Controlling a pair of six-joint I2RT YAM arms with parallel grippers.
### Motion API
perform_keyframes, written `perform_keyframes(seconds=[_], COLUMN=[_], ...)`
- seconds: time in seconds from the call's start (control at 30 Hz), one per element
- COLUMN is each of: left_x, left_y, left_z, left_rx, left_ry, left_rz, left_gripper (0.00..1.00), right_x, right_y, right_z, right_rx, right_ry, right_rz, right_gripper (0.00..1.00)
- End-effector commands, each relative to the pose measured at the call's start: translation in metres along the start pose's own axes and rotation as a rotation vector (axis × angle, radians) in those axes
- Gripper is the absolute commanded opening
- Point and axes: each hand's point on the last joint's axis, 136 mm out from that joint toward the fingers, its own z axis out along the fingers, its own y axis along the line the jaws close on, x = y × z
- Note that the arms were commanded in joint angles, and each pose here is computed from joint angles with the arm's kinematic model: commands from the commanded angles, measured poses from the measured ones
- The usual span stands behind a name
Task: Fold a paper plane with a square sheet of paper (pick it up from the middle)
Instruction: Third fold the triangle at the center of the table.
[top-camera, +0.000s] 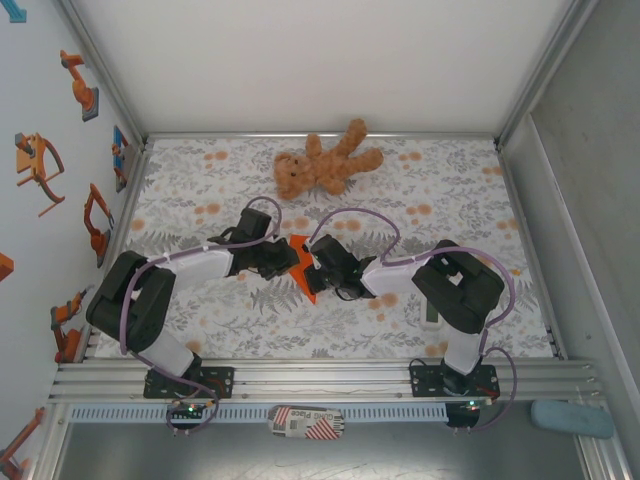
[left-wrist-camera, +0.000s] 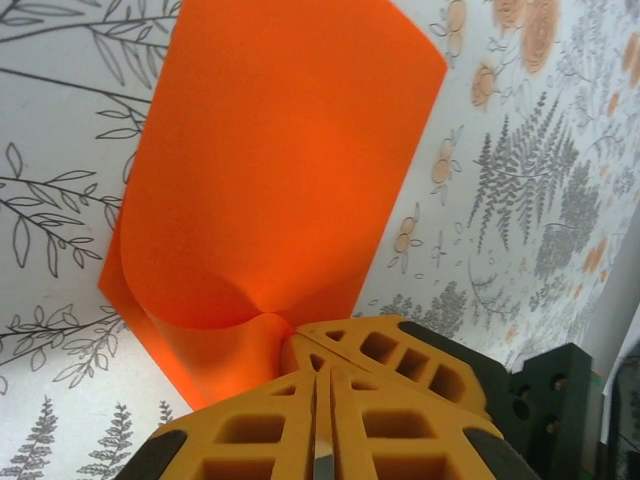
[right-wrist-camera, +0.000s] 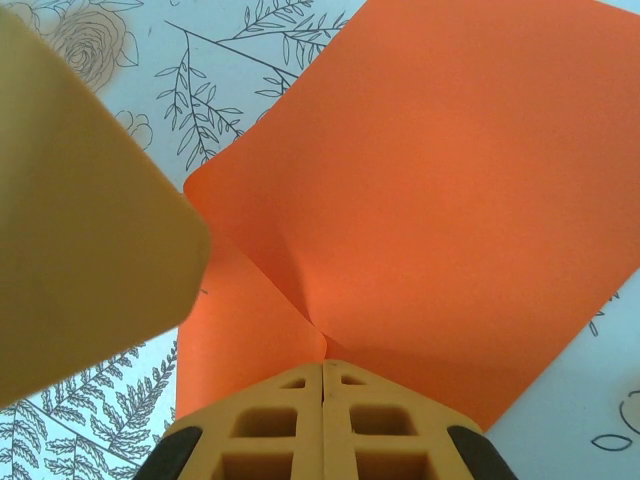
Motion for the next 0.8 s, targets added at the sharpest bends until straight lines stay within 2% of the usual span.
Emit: perform_keyframes(seconds=[0.0, 0.77], left_x=[0.004, 0.009], left_y=[0.002, 0.024], left_z=[0.007, 0.02], left_rx=[-0.008, -0.085], left_ry=[0.026, 0.062], left_rz=[-0.013, -0.019], left_gripper=[0.13, 0.12], right_x=[0.005, 0.008], right_y=[-0.005, -0.007], right_z=[0.006, 0.006], right_rx=[0.011, 0.018], right_ry=[0.025, 0.028], right_rz=[0.015, 0.016], right_gripper=[0.0, 0.0])
